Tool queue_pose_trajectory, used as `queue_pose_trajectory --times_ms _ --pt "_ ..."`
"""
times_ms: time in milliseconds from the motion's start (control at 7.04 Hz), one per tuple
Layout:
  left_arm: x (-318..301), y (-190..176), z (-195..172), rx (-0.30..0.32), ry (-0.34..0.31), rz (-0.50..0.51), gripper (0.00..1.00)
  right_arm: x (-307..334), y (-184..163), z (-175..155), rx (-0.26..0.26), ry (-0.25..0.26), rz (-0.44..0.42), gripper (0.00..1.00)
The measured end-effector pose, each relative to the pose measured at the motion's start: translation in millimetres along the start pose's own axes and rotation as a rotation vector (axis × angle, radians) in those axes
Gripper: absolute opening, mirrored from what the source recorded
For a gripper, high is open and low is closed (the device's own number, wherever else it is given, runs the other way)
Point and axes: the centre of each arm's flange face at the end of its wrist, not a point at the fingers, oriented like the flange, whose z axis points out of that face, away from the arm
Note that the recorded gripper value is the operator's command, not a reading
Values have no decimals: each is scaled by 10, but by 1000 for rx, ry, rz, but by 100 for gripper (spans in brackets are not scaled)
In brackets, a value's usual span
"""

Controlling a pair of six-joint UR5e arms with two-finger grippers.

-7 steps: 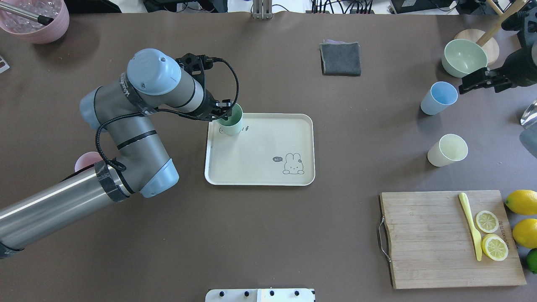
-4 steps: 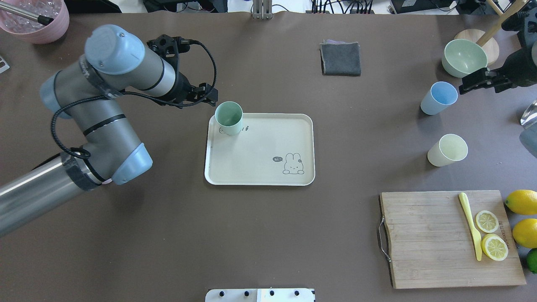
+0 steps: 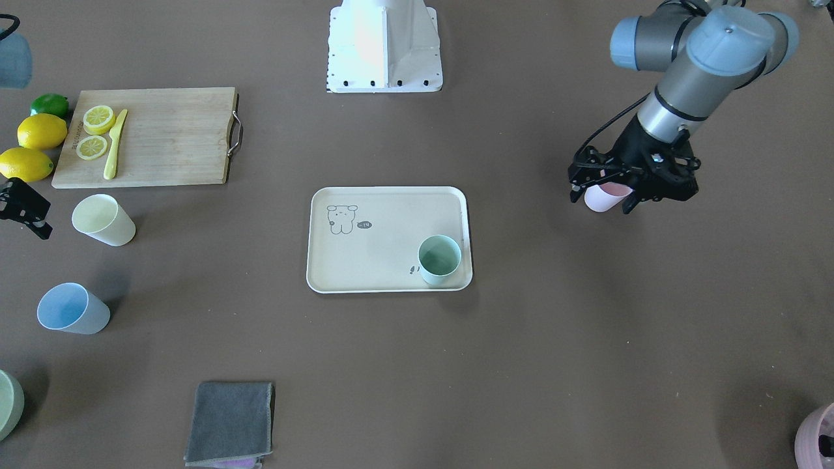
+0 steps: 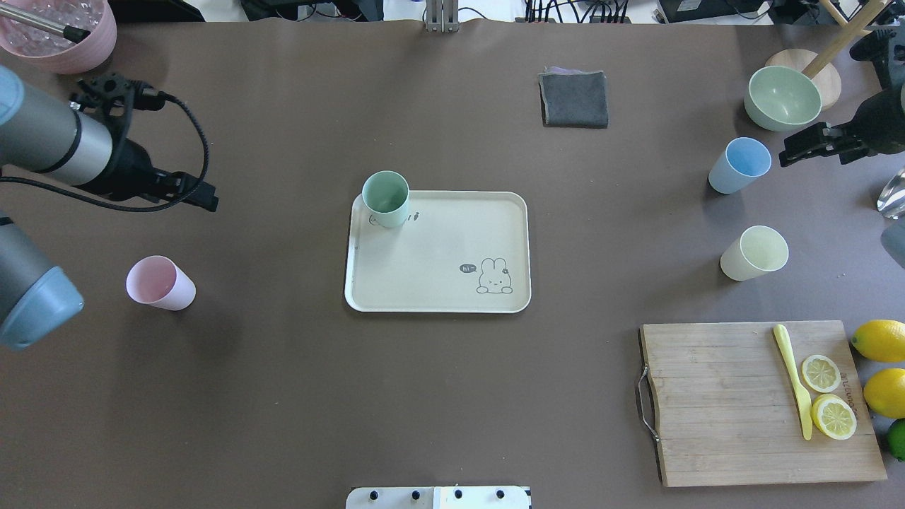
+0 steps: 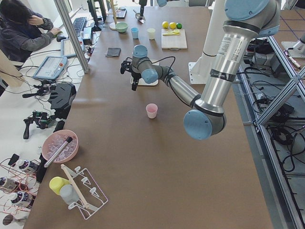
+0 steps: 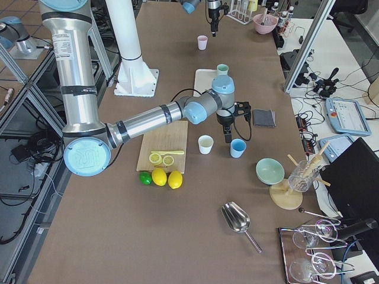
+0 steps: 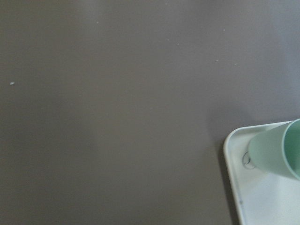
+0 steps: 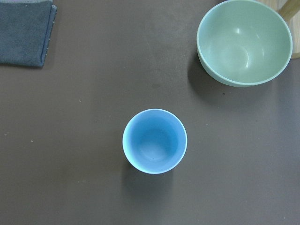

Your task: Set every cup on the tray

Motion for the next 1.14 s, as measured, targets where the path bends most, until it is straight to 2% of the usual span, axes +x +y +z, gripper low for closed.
queue_pose_trajectory --times_ms 142,426,711,995,1137 --pt "-306 217 46 -21 -27 40 100 3 3 3 -1 0 0 100" --pt "-678 446 211 -23 -55 65 99 4 5 3 -1 0 0 100" --pt "-754 563 345 -30 -62 78 97 -1 3 0 0 0 0 100" --pt "-727 670 534 -39 -40 110 97 -2 1 0 0 0 0 100" --pt "-696 732 594 -44 -29 125 76 -6 -1 -3 1 -1 0 100"
